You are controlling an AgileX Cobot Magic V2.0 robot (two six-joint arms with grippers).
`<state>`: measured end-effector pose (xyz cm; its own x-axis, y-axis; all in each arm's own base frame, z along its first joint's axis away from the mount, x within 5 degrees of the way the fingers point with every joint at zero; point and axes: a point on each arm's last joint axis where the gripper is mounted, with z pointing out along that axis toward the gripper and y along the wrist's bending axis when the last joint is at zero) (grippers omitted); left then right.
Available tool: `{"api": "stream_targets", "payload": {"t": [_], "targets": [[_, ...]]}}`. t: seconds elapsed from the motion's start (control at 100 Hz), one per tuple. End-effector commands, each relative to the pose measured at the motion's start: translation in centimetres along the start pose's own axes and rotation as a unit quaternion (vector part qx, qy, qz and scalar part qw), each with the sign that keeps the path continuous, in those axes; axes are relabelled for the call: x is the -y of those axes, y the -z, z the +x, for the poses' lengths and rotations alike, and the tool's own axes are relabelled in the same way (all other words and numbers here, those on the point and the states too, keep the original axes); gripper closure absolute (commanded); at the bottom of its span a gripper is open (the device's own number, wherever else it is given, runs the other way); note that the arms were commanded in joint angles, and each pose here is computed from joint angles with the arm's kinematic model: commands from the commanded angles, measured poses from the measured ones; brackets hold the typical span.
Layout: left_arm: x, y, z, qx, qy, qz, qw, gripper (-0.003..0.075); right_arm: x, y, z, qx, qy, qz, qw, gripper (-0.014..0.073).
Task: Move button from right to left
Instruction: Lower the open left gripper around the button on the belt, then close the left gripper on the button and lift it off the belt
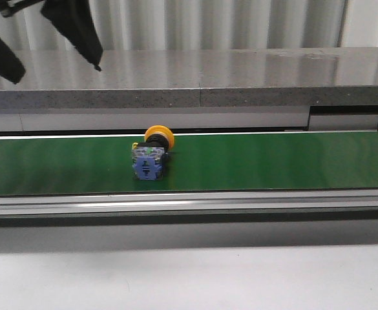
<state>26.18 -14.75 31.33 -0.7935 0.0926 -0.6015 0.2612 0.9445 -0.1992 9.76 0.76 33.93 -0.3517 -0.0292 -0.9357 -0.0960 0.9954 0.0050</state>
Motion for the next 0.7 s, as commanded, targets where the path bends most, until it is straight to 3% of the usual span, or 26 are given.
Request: {"api": "stream_targets", "payload": {"t": [0.0, 0.26, 0.5, 0.69], "targets": [[1.9, 0.7, -1.7, 0.042, -0.013, 0.006, 0.999, 0.0061, 0.1, 0.4, -1.4, 0.049, 0.004, 0.01, 0.999, 0.0662], [5.3, -2.3, -1.5, 0.001, -0.069, -0.001, 0.998, 0.0061, 0.1, 0.4, -1.4, 0.049, 0.004, 0.01, 0.999, 0.0662], [4.6, -4.7, -0.9, -0.036, -0.077, -0.048, 0.995, 0.0061, 0.1, 0.4, -1.4, 0.049, 0.004, 0.01, 0.999, 0.0662], [4.6, -5.8, -0.6, -0.049, -0.08, -0.053, 0.994, 0.0061, 0.1, 0.4, -1.4, 0.049, 0.004, 0.01, 0.999, 0.0662]]}}
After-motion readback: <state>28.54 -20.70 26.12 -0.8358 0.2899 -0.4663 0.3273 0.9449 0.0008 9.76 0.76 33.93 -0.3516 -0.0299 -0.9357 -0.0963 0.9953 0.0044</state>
